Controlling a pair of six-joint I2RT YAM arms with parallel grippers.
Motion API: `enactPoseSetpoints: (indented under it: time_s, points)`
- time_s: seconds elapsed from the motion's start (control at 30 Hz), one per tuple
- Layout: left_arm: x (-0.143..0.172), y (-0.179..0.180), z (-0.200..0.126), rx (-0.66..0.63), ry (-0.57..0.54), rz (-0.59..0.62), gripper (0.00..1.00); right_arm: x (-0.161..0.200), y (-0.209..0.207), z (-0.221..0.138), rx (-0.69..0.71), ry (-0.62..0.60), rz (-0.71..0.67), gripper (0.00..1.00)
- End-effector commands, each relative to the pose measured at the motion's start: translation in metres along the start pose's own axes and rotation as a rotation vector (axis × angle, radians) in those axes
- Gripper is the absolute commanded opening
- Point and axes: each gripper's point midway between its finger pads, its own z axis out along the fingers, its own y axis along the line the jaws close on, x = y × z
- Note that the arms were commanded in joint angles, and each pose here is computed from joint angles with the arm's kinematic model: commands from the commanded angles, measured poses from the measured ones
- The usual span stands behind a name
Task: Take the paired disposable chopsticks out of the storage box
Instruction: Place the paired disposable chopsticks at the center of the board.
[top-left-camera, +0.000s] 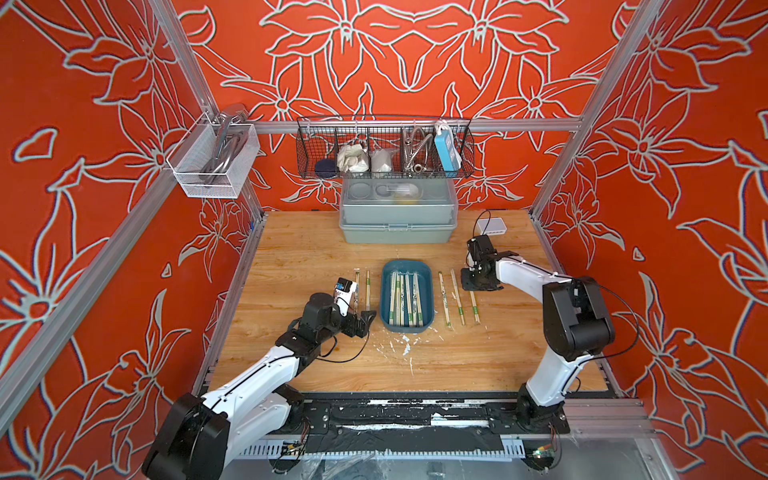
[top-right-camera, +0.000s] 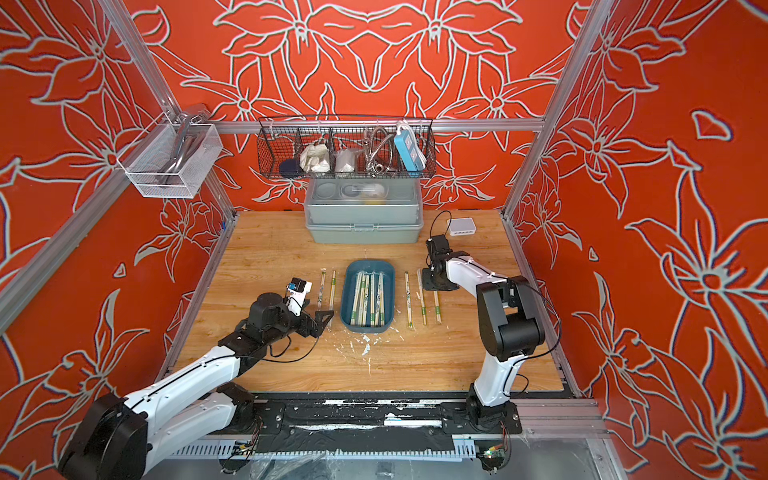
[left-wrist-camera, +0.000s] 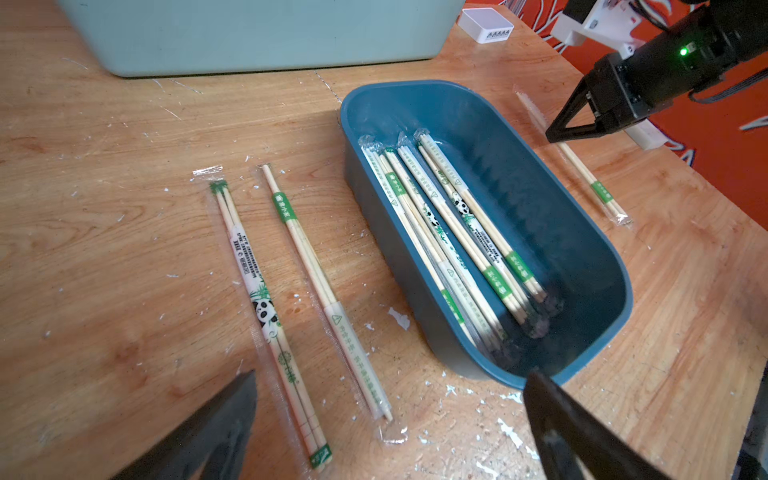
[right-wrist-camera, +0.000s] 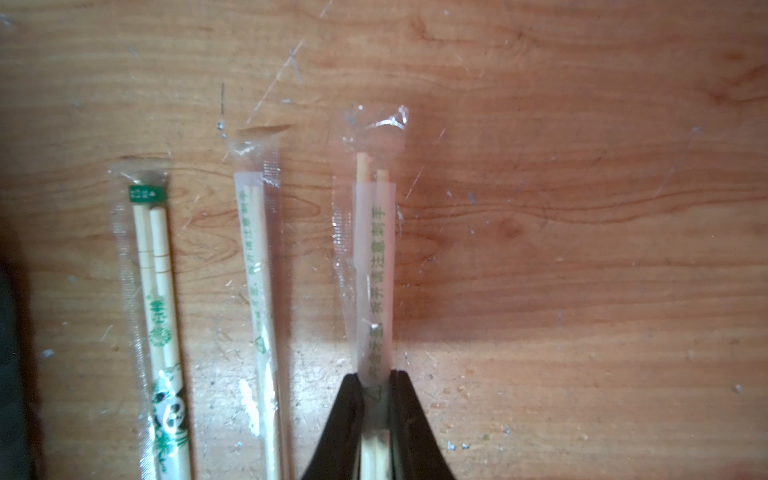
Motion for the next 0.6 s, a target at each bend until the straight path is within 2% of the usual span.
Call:
enactPoseSetpoints:
  time_s: [0.0,0.2,0.57]
  points:
    - [-0.0167,-0.0070,-0.0006,0.022,-0.036,0.013,0.99,0.0091,-0.0046,0.0097,0.013,0.033,-0.005,0.12]
    - [-0.0172,-0.0060,-0.0007,0.016,-0.037,0.013,0.99,0.0102,-0.0055,0.0137,0.018,0.040,-0.005,0.13]
    - [-0.0171,-0.0060,-0.0007,0.015,-0.035,0.014,0.99,0.0114,-0.0081,0.0148,0.031,0.045,0.006,0.21]
